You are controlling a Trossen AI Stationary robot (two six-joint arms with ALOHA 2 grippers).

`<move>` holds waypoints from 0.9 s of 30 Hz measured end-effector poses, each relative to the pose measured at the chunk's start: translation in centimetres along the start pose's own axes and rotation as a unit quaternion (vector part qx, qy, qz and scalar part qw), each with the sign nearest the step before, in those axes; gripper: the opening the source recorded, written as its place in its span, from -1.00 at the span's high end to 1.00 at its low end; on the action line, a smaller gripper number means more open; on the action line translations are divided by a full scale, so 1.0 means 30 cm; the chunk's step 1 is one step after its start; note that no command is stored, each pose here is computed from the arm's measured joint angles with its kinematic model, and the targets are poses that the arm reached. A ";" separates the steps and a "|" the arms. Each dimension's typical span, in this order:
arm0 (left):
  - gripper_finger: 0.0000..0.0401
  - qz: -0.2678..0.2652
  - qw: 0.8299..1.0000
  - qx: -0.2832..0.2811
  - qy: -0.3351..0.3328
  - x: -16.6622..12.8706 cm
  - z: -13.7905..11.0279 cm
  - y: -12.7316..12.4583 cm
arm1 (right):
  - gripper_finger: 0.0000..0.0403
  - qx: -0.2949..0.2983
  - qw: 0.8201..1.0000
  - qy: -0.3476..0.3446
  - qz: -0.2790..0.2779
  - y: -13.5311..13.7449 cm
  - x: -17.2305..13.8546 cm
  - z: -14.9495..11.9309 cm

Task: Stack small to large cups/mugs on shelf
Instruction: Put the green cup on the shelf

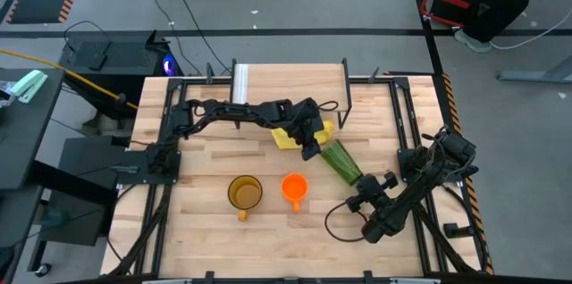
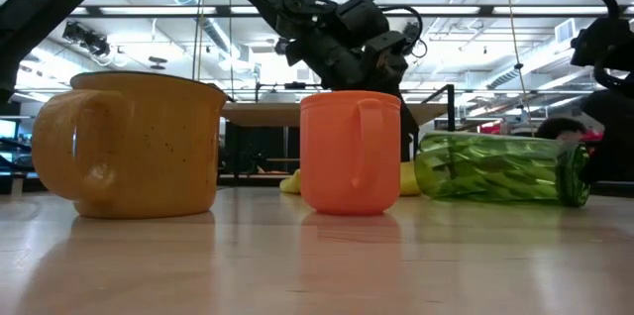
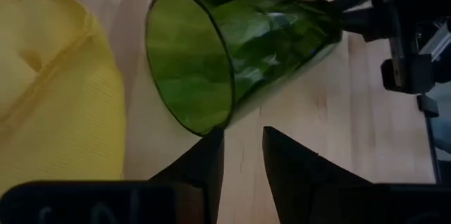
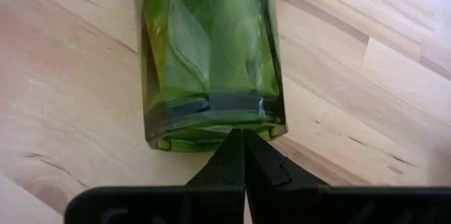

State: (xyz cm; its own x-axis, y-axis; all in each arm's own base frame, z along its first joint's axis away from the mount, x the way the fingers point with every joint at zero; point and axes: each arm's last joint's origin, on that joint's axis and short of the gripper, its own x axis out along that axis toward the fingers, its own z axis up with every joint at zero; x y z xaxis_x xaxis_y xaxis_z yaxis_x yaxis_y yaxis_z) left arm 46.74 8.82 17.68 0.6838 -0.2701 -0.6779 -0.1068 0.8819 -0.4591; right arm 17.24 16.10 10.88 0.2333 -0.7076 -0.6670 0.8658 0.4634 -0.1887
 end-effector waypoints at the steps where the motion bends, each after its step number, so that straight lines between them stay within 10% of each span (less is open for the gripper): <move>1: 0.46 0.000 1.000 0.000 -0.003 0.005 0.000 0.006 | 0.99 0.000 1.000 0.000 0.000 0.000 0.000 0.000; 27: 0.46 -0.022 0.999 0.001 -0.035 0.040 0.012 0.028 | 0.99 -0.005 1.000 -0.002 0.006 0.003 0.000 -0.001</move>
State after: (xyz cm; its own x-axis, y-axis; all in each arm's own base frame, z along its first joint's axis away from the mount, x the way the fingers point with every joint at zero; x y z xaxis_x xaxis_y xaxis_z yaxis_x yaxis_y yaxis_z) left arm 47.72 9.38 16.69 0.7367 -0.2803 -0.6154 -0.0741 0.8712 -0.4854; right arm 17.31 16.17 10.85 0.2452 -0.7038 -0.6668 0.8580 0.4777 -0.1886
